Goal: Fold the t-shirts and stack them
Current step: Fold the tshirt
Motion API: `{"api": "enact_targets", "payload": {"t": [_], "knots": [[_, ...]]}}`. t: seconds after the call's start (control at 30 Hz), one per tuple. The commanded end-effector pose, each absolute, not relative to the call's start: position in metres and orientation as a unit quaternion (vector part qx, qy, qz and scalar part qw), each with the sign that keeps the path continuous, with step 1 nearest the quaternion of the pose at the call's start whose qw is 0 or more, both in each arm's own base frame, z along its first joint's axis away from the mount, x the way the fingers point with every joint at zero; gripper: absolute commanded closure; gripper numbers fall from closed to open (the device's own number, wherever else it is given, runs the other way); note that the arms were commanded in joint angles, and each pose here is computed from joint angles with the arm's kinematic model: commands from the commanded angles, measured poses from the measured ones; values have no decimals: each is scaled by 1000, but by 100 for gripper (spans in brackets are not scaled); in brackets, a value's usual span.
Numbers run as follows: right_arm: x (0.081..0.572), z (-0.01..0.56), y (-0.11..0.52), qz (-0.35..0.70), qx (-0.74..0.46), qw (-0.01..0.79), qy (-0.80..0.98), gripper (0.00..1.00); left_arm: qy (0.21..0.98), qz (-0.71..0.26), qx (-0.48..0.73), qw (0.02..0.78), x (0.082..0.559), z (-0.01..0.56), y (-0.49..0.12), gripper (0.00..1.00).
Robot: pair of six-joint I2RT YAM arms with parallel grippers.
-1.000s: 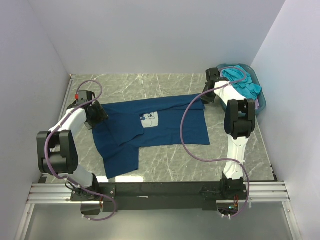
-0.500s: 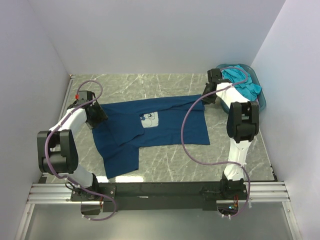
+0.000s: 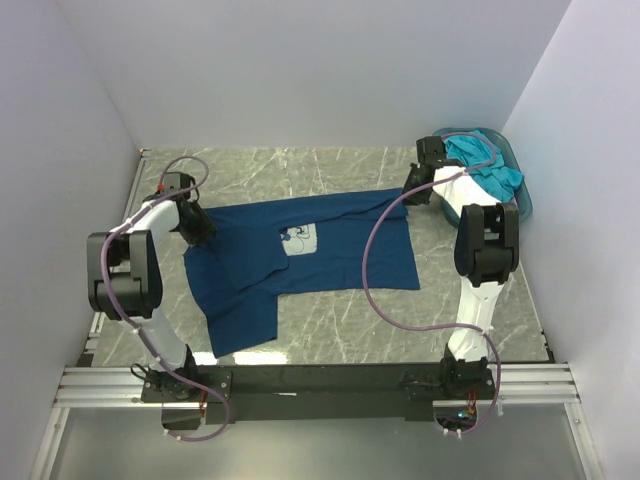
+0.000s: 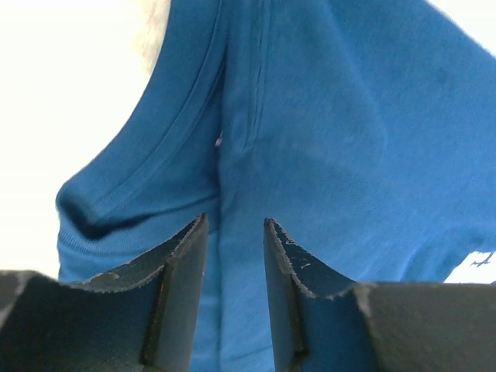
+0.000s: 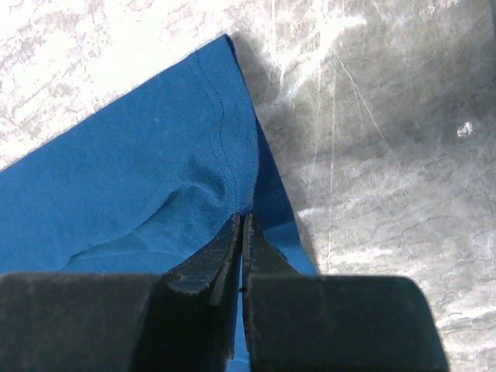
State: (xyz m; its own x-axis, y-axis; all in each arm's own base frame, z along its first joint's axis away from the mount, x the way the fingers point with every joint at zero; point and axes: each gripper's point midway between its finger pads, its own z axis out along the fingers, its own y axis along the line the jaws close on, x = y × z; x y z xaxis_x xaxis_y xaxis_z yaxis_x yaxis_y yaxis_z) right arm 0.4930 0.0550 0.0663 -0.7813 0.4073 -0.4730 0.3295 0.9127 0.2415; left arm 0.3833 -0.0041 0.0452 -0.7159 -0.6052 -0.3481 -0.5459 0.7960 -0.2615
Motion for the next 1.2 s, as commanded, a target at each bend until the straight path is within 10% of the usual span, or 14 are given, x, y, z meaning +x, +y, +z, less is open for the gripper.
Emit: {"api": "enact_targets", "payload": {"t": [0.0, 0.7, 0.93, 1.17], "knots": [[501, 77, 52, 79, 189, 289, 935, 95, 918, -66, -318, 226, 404, 54, -1, 59], [500, 70, 48, 82, 193, 287, 935, 95, 920, -26, -327, 213, 424, 35, 13, 62], [501, 71, 43, 73, 192, 292, 934, 95, 921, -9, -322, 220, 424, 43, 19, 99], [499, 76, 25, 67, 209, 303, 928, 95, 912, 14, -340, 229, 415, 59, 40, 99]]}}
